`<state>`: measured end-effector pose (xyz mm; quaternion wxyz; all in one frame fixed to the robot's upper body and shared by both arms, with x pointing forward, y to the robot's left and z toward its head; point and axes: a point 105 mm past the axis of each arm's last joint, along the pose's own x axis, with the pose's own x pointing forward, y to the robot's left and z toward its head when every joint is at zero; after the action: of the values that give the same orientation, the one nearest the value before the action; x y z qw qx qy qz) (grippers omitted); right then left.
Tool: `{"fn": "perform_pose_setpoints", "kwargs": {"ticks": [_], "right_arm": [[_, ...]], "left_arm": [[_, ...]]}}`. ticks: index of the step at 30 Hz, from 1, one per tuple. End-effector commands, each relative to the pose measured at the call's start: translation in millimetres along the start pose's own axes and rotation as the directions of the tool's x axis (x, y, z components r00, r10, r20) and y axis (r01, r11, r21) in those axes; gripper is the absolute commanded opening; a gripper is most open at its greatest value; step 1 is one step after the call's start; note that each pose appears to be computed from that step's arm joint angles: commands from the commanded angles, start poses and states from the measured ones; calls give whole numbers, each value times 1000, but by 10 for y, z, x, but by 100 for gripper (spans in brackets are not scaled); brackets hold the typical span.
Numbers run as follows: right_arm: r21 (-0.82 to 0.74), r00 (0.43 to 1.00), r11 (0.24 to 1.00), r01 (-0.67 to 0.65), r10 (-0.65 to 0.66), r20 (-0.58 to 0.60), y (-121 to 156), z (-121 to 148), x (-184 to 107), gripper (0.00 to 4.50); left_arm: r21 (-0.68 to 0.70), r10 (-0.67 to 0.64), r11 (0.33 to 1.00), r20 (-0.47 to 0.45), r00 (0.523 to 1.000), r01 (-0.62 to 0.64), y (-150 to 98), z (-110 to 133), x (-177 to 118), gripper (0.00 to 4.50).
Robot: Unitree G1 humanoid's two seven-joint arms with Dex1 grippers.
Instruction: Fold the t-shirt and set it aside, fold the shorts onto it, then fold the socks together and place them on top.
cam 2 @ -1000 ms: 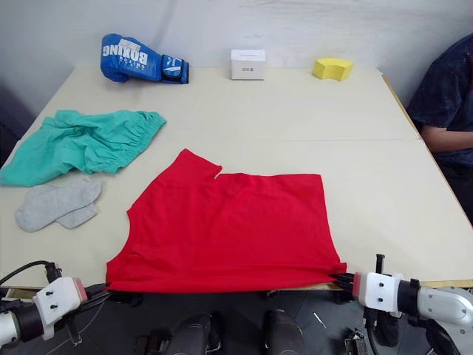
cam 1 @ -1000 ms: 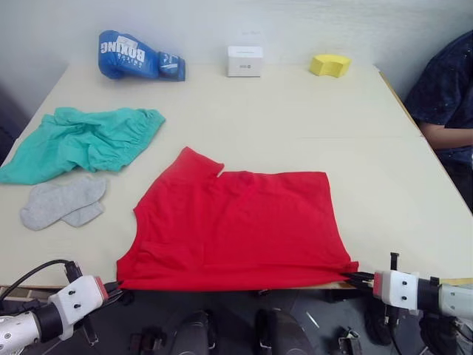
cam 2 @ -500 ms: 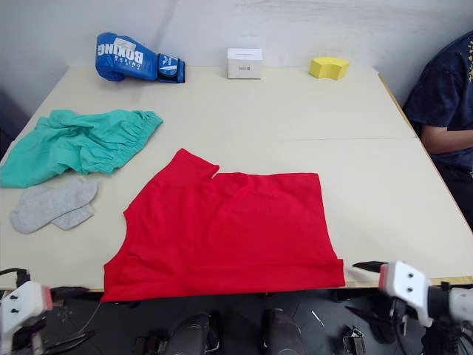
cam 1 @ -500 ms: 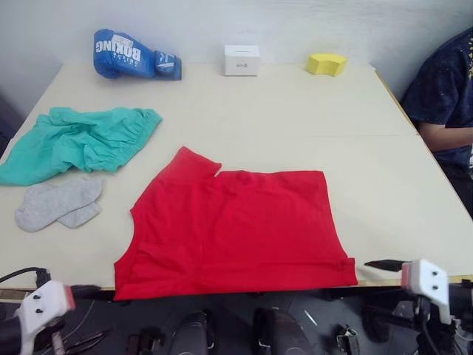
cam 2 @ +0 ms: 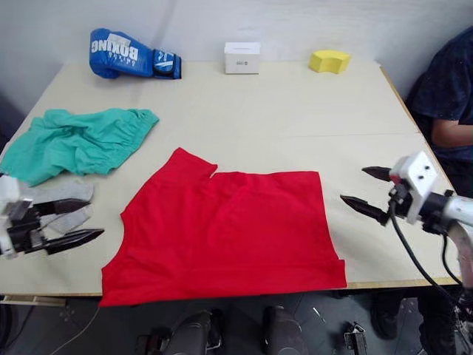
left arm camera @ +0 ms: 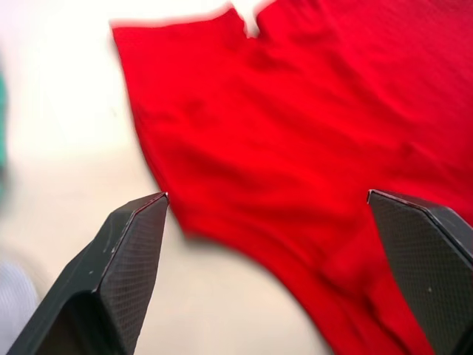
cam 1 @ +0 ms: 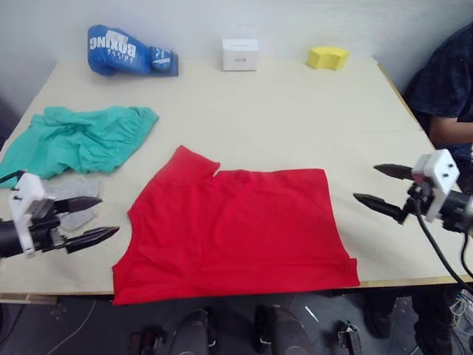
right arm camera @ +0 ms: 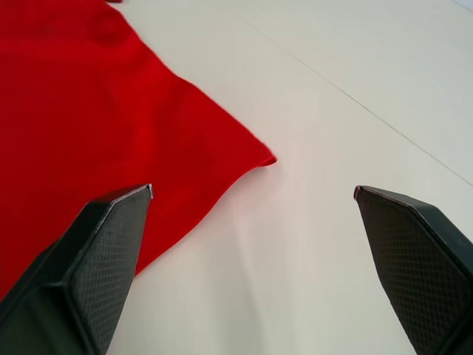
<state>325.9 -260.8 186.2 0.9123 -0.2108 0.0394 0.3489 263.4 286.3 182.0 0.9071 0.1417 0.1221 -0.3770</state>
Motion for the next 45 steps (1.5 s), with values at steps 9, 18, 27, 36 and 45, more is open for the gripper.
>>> {"fn": "perform_pose_setpoints", "kwargs": {"ticks": [9, 18, 27, 36, 45], "right_arm": [[16, 1000, 1000, -15, 14, 26, -230, -7, 586, 448], [247, 994, 968, -40, 65, -92, -293, -189, 987, 448], [309, 989, 951, 27, 20, -150, -277, -285, 1144, 448], [316, 986, 945, -80, 121, -112, -108, -244, 1240, 190], [270, 987, 958, -95, 126, -100, -106, -215, 1242, 3]], "left_arm": [[66, 67, 995, 62, 996, -71, 290, 196, 762, 450], [30, 85, 996, 66, 994, -87, 347, 197, 979, 450], [12, 121, 993, 35, 992, -121, 406, 168, 919, 450], [-18, 142, 990, 6, 990, -142, 452, 119, 909, 450], [-184, 296, 940, 20, 955, -288, 906, 198, 1148, 450]]}}
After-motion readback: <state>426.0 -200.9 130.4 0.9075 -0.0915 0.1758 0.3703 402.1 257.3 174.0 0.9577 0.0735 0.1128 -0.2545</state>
